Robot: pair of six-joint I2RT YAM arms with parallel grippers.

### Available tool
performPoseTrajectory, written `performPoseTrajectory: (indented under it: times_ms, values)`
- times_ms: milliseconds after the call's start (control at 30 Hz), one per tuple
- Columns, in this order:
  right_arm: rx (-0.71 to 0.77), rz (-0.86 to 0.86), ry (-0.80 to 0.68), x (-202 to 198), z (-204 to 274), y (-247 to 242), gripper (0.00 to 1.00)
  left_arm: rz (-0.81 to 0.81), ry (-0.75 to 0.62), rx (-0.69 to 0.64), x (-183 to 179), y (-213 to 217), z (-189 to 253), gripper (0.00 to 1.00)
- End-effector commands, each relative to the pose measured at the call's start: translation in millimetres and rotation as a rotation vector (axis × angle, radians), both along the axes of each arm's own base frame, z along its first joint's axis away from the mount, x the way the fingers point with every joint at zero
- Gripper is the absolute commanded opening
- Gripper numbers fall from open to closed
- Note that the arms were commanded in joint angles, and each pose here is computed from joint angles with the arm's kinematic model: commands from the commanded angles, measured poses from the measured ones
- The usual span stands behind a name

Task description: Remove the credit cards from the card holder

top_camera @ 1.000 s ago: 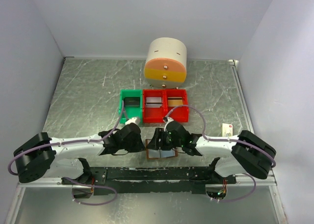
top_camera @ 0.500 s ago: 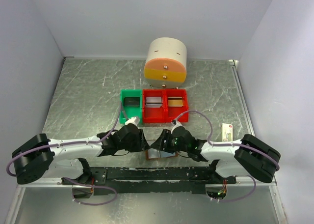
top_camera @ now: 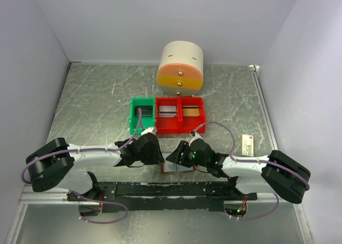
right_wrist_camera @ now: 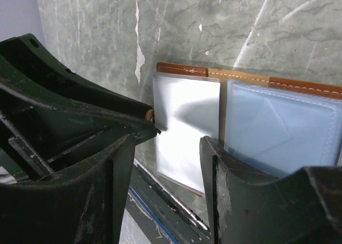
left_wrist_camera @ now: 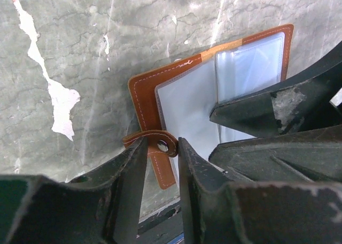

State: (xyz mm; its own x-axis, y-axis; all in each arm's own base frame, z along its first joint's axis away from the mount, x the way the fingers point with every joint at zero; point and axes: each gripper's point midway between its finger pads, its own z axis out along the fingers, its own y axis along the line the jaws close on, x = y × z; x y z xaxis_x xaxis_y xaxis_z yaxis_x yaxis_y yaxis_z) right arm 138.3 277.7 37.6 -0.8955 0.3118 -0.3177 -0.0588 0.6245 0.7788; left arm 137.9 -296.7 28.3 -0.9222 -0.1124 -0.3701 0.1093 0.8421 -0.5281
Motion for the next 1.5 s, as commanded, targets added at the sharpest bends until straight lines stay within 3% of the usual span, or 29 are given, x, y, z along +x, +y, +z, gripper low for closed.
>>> performPoseTrajectory:
  times_ms: [0,233,400,633,1100,1467]
  values:
    - [-0.029,0.002,-0.054,7.1,17.2,0.3,0.52,-0.008,0.0,0.077,-1.8,10.1,-7.1,0.38]
    - [-0.312,-0.136,-0.131,24.0,30.9,-57.9,0.54,-0.019,0.009,0.109,-3.7,12.7,-12.9,0.36]
    - [-0.421,-0.161,-0.076,12.8,17.5,-86.6,0.54,-0.028,0.012,0.113,-4.3,11.0,-14.0,0.36]
    - [-0.363,-0.113,-0.037,2.7,4.9,-76.2,0.52,-0.032,0.012,0.115,-4.1,9.7,-13.1,0.35]
    - [-0.381,-0.075,-0.003,-0.6,-11.4,-69.6,0.48,-0.034,0.016,0.111,-5.2,9.6,-12.7,0.34]
    - [-0.204,-0.013,-0.064,2.0,15.3,-38.4,0.48,-0.037,0.015,0.113,-5.3,9.6,-12.9,0.34]
